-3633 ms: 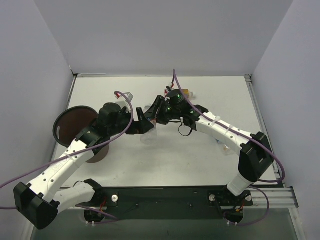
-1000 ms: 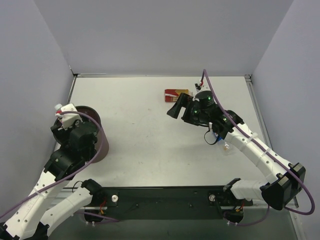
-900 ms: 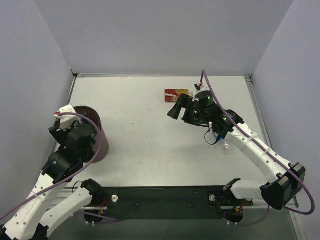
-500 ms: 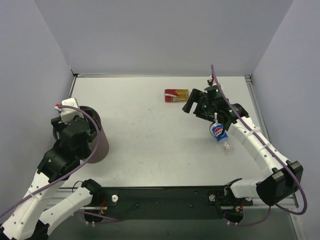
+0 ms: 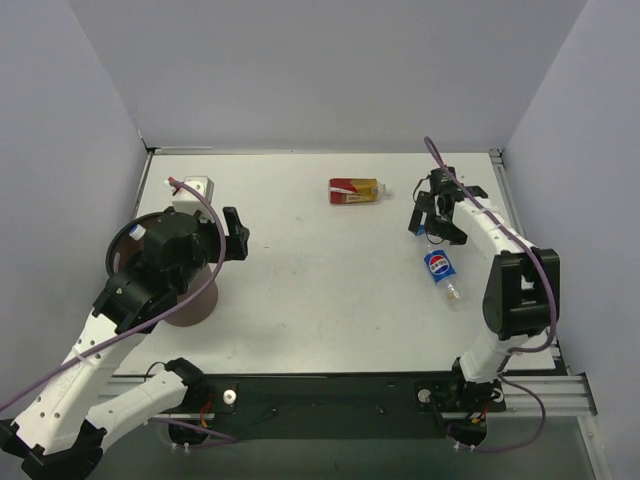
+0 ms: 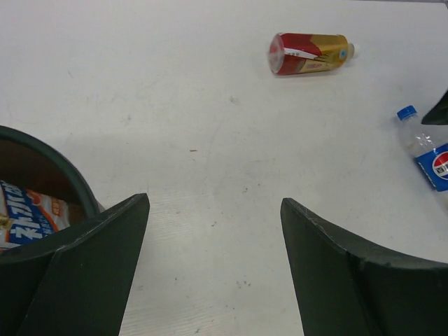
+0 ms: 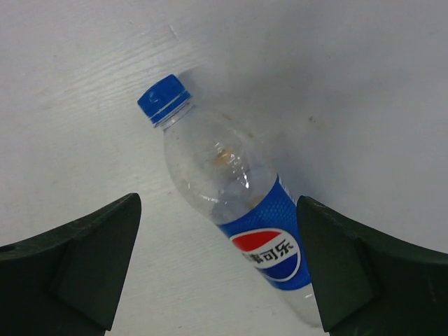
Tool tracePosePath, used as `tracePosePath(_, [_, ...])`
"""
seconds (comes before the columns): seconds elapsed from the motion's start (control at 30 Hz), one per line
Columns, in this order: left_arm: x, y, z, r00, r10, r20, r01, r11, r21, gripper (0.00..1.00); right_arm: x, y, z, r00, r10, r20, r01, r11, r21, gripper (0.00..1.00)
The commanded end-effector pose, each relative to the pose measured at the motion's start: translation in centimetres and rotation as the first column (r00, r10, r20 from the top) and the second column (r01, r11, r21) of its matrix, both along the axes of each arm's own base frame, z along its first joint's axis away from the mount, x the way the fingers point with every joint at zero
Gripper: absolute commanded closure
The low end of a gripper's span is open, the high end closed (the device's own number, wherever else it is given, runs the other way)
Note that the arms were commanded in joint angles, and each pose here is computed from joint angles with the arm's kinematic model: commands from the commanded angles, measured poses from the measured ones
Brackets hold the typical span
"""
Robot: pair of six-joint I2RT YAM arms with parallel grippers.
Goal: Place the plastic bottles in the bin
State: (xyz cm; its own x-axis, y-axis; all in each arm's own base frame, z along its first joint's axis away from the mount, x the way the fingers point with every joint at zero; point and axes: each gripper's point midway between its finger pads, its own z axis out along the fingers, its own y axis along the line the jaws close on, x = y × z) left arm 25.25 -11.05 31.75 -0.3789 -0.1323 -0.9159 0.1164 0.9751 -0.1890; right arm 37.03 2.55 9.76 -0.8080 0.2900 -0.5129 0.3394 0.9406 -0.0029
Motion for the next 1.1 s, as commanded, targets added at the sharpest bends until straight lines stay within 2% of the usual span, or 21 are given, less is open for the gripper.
tracePosePath(0.0, [0.0, -2.8, 1.3, 0.992, -0.121, 0.036, 0.123, 0.988, -0.093, 0.13, 0.6, -1.6, -2.0, 0.984, 0.111, -0.142, -0.129, 0.984, -0.122, 0.13])
tracePosePath(0.23, [0.2, -3.2, 0.7, 0.991, -0.133, 0.021, 0.135, 0.987, -0.087, 0.13, 0.1, -1.0, -5.9, 0.946, 0.15, -0.288, -0.182, 0.979, -0.089, 0.13])
tracePosePath(0.33, [0.3, -3.4, 0.4, 0.991, -0.137, 0.012, 0.137, 0.987, -0.088, 0.13, -0.4, -0.6, -6.4, 0.94, 0.142, -0.309, -0.172, 0.982, -0.073, 0.19])
tracePosePath(0.43, [0.3, -3.8, 0.0, 0.989, -0.147, 0.002, 0.146, 0.984, -0.1, 0.13, -0.7, -0.3, -6.0, 0.937, 0.141, -0.32, -0.173, 0.982, -0.073, 0.35])
tracePosePath(0.47, [0.3, -4.0, -0.2, 0.989, -0.15, -0.003, 0.148, 0.983, -0.11, 0.14, -0.5, -0.1, -5.6, 0.939, 0.143, -0.312, -0.174, 0.982, -0.074, 0.47])
tracePosePath(0.53, [0.3, -4.3, -0.6, 0.988, -0.156, -0.012, 0.153, 0.981, -0.122, 0.14, -0.6, 0.9, -4.6, 0.942, 0.157, -0.296, -0.181, 0.982, -0.056, 0.6])
tracePosePath(0.57, [0.3, -4.5, -0.8, 0.986, -0.167, -0.019, 0.164, 0.978, -0.127, 0.14, -0.6, 1.7, -4.1, 0.944, 0.173, -0.282, -0.189, 0.981, -0.032, 0.7])
tracePosePath(0.67, [0.2, -5.4, -1.5, 0.979, -0.198, -0.037, 0.191, 0.97, -0.152, 0.14, -0.4, 4.9, -1.6, 0.953, 0.225, -0.202, -0.211, 0.974, 0.087, 0.81])
tracePosePath(0.77, [0.0, -6.6, -1.9, 0.968, -0.245, -0.05, 0.231, 0.954, -0.193, 0.14, -0.5, 9.5, 1.8, 0.955, 0.28, -0.095, -0.253, 0.939, 0.233, 0.84])
tracePosePath(0.87, [-0.3, -8.0, -1.9, 0.954, -0.296, -0.045, 0.276, 0.927, -0.252, 0.14, -0.5, 14.4, 5.8, 0.951, 0.308, 0.043, -0.3, 0.874, 0.381, 0.84])
tracePosePath(0.93, [-0.4, -8.9, -2.1, 0.944, -0.326, -0.043, 0.301, 0.909, -0.289, 0.14, -0.8, 17.8, 8.5, 0.934, 0.33, 0.141, -0.357, 0.817, 0.453, 0.84])
tracePosePath(1.07, [-0.9, -10.1, -2.5, 0.926, -0.376, -0.039, 0.341, 0.875, -0.345, 0.12, -1.6, 23.5, 12.1, 0.927, 0.289, 0.239, -0.375, 0.692, 0.616, 0.84])
